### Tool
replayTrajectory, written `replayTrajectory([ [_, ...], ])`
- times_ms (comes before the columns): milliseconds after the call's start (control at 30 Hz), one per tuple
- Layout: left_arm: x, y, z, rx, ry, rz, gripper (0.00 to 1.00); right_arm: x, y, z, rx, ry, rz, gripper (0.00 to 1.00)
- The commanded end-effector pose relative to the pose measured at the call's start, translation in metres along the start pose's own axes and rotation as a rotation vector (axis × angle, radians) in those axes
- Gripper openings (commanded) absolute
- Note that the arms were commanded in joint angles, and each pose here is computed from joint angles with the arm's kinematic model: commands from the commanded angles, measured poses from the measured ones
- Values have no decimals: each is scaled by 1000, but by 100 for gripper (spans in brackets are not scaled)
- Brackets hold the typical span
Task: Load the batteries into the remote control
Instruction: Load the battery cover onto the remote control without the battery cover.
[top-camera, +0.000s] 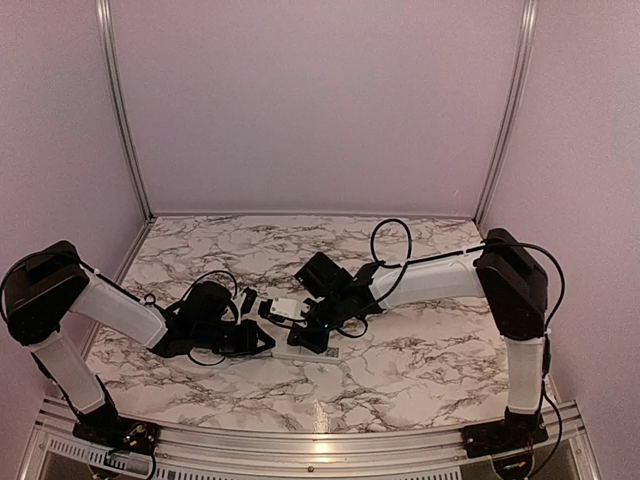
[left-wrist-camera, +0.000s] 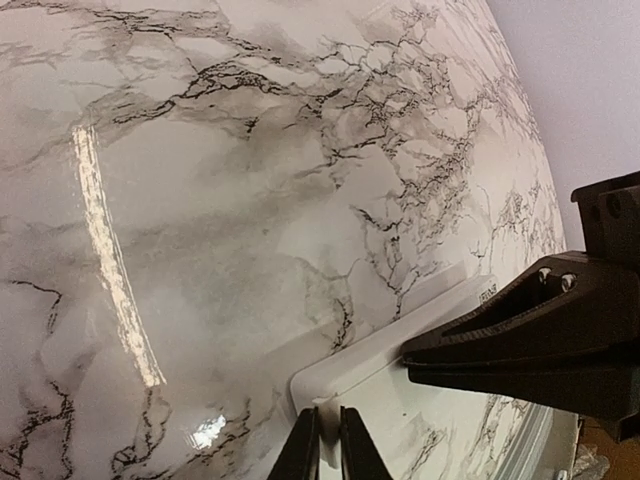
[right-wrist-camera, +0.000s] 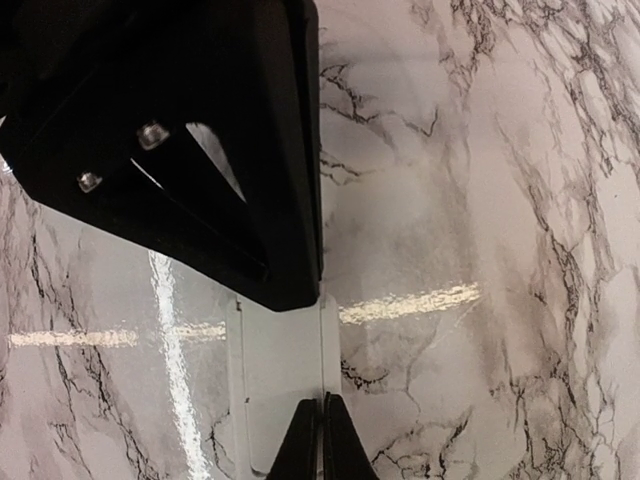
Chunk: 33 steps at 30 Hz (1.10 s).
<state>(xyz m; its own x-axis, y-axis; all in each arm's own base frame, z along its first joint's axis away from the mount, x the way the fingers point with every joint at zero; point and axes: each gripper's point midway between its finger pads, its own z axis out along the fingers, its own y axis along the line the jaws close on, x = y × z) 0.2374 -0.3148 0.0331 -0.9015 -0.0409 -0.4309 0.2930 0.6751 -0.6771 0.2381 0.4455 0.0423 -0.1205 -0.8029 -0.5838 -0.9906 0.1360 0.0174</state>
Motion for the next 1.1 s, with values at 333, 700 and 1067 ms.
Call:
replayTrajectory([
  [333,13,2,8,-45,50,18,2,21,11,-5,-10,76,14,2],
  [700,26,-1,15,-47,80,19,0,28,17,-4,-34,82,19,0],
  [1067,37,-4,15,-59,95,36,0,26,13,-11,-3,59,36,10],
])
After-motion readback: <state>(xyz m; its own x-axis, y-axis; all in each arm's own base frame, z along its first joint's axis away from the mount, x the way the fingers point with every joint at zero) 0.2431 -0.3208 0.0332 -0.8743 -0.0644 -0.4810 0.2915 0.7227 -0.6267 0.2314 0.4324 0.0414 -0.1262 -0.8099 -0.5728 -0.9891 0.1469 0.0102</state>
